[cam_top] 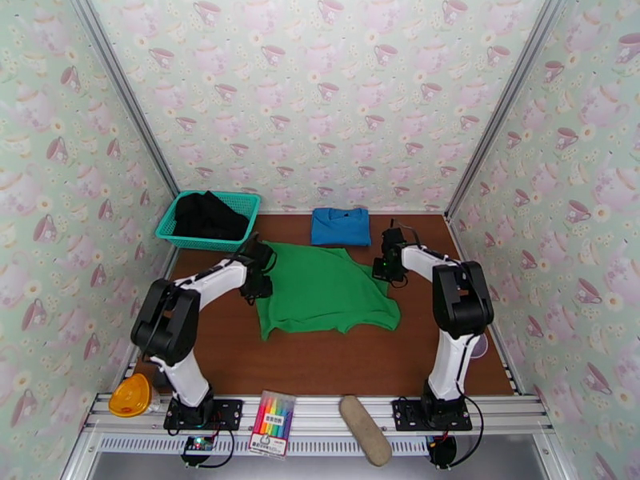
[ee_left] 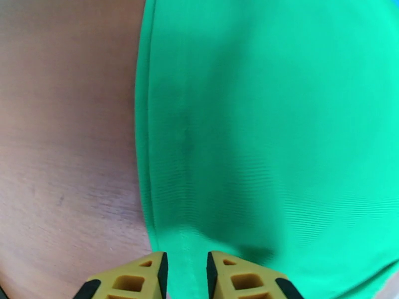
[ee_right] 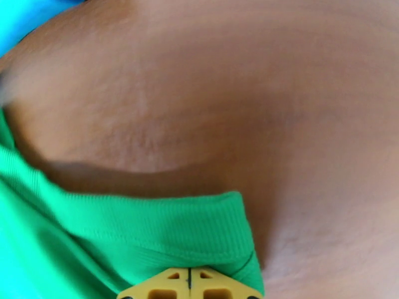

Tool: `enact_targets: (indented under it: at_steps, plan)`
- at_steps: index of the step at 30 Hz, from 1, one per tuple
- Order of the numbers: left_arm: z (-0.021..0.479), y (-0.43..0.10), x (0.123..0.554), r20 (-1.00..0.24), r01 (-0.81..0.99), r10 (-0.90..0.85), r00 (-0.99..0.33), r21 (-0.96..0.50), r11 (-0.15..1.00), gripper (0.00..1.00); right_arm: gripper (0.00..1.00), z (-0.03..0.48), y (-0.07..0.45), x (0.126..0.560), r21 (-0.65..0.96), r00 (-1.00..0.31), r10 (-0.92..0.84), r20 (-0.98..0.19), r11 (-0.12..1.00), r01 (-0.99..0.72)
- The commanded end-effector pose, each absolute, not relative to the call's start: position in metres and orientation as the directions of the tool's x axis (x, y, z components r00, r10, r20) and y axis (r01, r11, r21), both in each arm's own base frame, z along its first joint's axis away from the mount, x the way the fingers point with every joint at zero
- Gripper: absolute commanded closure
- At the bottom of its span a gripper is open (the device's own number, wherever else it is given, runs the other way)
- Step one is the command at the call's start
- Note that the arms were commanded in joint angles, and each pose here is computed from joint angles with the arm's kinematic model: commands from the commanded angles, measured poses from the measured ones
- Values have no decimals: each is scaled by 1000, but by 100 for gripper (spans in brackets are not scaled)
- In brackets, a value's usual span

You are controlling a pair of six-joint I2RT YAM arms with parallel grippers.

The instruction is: Fold and stack the mixed laundry pile

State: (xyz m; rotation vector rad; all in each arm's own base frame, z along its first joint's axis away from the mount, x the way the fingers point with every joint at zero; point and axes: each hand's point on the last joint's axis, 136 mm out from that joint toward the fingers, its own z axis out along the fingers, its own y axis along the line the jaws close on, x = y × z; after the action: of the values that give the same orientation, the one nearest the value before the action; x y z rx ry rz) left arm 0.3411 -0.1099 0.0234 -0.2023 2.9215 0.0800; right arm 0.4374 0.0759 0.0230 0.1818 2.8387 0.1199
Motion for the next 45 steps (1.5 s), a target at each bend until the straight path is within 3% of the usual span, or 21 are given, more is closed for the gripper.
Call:
enact_targets:
  at_steps: [1, 10, 15, 18, 20, 22, 24, 27, 30, 32, 34, 37, 43, 45]
  plan:
    - [20, -100, 332, -176, -106, -77, -981, 161, 981, 70, 100, 12, 41, 434, -27, -958, 185, -218, 980, 195]
    - [10, -105, 321, -140, -48, -16, -990, 229, 972, 67, 100, 22, -23, 463, -64, -932, 272, -239, 953, 295]
    - [19, -108, 331, -172, -12, 34, -985, 263, 965, 65, 100, 35, -19, 476, -38, -938, 187, -292, 978, 207]
    - [44, -111, 344, -239, 3, 76, -968, 293, 956, 61, 100, 65, -7, 477, 3, -914, 120, -387, 992, 129]
    - [74, -115, 354, -312, 12, 109, -944, 299, 954, 53, 97, 97, 4, 471, 19, -880, 63, -470, 998, 62]
    - [109, -118, 362, -402, 14, 136, -906, 291, 957, 31, 88, 129, 18, 456, 16, -841, -5, -541, 1000, -17]
    - [143, -123, 366, -496, 30, 166, -852, 270, 963, 21, 77, 160, 39, 435, -2, -796, -81, -600, 995, -100]
    - [186, -133, 360, -604, 112, 227, -764, 223, 968, 24, 60, 186, 87, 391, -17, -724, -215, -655, 963, -270]
    - [203, -156, 337, -644, 304, 361, -675, 203, 931, 48, 53, 196, 124, 346, -4, -652, -286, -702, 917, -398]
    - [202, -171, 319, -631, 448, 492, -599, 245, 860, 57, 51, 202, 138, 326, 34, -623, -285, -729, 893, -448]
    - [196, -183, 304, -580, 590, 655, -484, 337, 734, 59, 50, 208, 145, 313, 60, -600, -280, -749, 874, -482]
    - [176, -190, 273, -441, 775, 859, -260, 436, 458, 51, 48, 217, 151, 300, 74, -574, -287, -767, 849, -524]
    - [115, -161, 203, -264, 912, 960, 93, 410, 24, 53, 42, 226, 153, 289, 61, -574, -345, -743, 819, -571]
    - [96, -149, 187, -233, 935, 968, 93, 355, -4, 54, 41, 223, 150, 288, 46, -584, -368, -723, 819, -573]
